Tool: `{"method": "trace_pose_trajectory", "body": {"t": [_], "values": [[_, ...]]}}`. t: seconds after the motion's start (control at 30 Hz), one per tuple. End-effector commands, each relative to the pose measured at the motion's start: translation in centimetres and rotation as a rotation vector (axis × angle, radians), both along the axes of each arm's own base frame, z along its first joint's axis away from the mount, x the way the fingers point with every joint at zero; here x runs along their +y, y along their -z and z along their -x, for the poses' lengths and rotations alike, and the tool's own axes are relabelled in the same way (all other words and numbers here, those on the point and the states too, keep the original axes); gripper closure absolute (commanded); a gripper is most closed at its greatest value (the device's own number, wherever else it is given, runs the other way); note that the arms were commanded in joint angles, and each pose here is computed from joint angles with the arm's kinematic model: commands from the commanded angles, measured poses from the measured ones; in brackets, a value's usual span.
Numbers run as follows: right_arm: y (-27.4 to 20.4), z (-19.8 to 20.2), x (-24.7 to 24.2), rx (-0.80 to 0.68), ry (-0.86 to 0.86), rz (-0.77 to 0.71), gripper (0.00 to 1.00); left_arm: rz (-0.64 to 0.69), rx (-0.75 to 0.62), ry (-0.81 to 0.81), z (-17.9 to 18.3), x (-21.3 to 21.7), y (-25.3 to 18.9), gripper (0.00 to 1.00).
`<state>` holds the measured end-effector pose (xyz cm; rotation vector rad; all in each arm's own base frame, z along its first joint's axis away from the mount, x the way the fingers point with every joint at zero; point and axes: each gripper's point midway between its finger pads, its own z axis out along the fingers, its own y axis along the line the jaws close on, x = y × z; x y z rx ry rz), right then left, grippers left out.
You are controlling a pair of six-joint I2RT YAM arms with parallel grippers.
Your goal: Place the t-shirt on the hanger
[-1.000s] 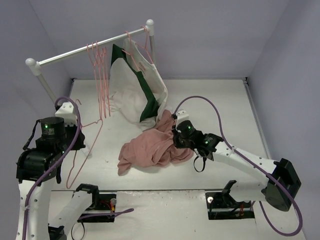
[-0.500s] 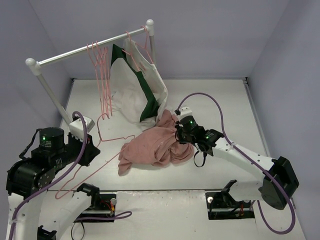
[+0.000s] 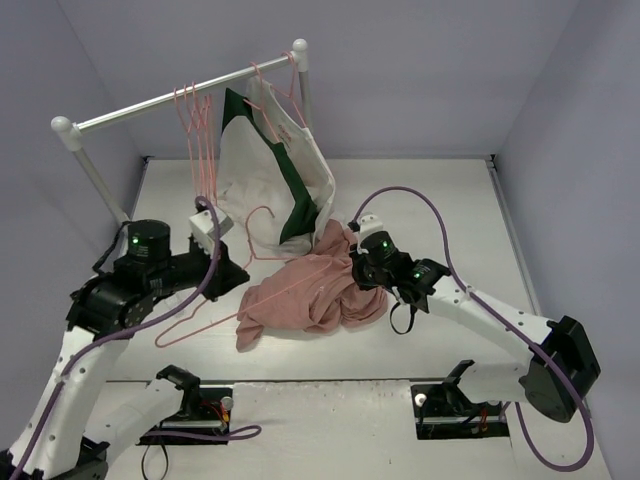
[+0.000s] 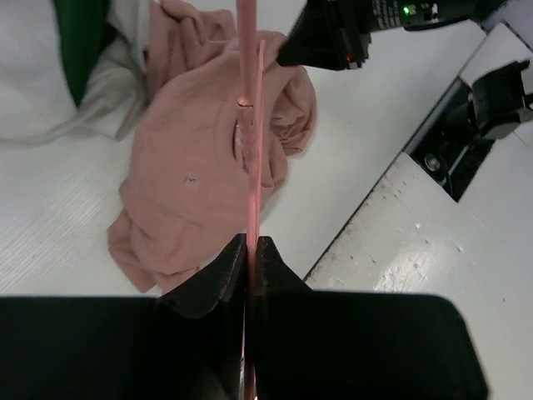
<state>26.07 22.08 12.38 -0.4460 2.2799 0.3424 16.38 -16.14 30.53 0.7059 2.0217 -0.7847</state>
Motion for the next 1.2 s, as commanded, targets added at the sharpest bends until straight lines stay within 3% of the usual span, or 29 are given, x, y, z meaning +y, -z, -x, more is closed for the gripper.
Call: {"method": "trace_pose_trajectory", "body": {"t": [0.0, 0.37, 0.63, 1.17], "values": [[-2.4, -0.3, 0.5, -0.031, 0.001, -0.065, 1.0, 0.046, -0.107, 0.116, -1.3, -3.9, -1.2, 1.0], [-2.0, 0.5, -0.6, -0.007, 0.029, -0.068, 1.0, -0.011, -0.131, 0.088, -3.4, -5.5, 1.6, 1.0], [-1.0, 0.9, -1.3, 0.013, 0.043, -0.041, 1.0, -0.01, -0.195, 0.076, -3.5, -4.9, 0.0, 1.0], [-1.5, 0.6, -0.4, 0.037, 0.045, -0.06, 1.0, -0.037, -0.141, 0.11, -3.3, -5.8, 3.1, 1.0]]}}
